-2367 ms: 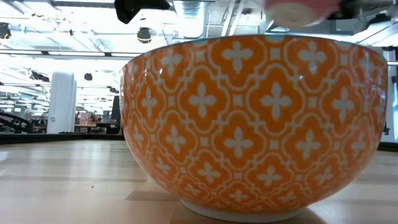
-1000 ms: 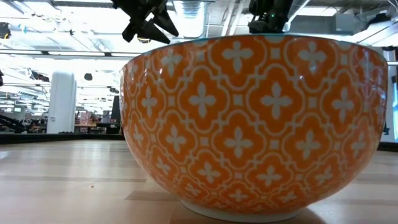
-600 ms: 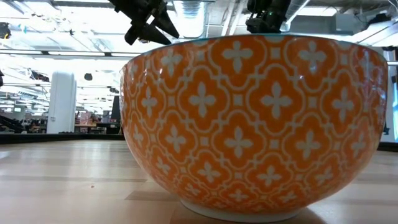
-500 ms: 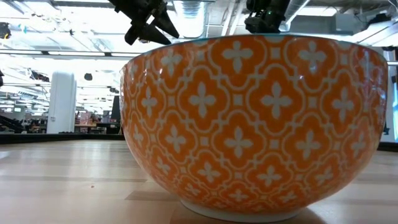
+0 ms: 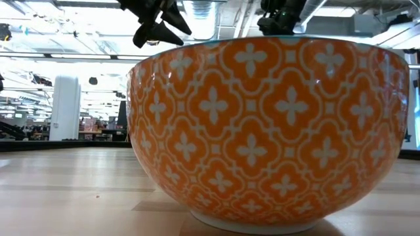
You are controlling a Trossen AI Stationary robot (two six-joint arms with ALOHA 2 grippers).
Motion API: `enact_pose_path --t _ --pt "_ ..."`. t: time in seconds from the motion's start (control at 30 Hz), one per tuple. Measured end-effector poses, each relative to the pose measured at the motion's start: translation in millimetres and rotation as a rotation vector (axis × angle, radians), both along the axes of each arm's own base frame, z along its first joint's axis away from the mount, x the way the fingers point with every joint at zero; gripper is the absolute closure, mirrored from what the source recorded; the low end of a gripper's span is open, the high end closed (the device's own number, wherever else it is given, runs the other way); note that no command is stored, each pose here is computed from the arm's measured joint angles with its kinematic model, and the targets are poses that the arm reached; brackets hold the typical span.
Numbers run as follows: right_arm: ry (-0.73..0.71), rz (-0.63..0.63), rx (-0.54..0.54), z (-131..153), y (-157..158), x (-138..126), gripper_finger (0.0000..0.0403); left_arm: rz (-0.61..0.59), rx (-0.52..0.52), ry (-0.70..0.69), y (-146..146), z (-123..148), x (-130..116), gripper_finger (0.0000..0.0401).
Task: Place and stack bowls onto a shelf
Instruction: Stack the blue patterned bowl on top of the red patterned bowl on the shelf
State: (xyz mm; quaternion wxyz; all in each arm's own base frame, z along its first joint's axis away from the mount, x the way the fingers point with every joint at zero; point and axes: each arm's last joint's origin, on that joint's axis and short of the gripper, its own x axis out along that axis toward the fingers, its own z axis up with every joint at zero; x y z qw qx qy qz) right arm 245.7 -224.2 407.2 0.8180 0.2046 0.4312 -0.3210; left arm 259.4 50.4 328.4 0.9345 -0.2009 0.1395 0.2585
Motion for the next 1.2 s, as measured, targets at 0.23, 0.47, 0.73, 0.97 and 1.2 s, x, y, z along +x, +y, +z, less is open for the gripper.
enact_pose_path --t 0.23,0.47,0.73,0.97,1.2 --pt "-0.073 0.063 0.036 2.4 -0.5 1.0 0.0203 -0.016 -0.012 -0.007 -6.9 0.0 1.2 0.0234" --pt "-0.081 0.126 0.130 -9.2 4.9 7.1 0.0245 0.005 -0.002 -0.005 -7.3 0.1 1.1 0.0234" --pt "-0.110 0.213 0.223 -10.2 15.3 10.0 0.0268 -0.005 0.029 0.011 -7.2 0.0 1.0 0.0234" --pt "-0.203 0.328 0.338 -8.9 20.8 10.9 0.0269 -0.018 0.112 0.069 -6.8 -1.2 0.2 0.0234" --pt "-0.219 0.375 0.359 -8.9 23.6 11.9 0.0269 -0.011 0.149 0.161 -6.3 -7.9 -3.0 0.0234"
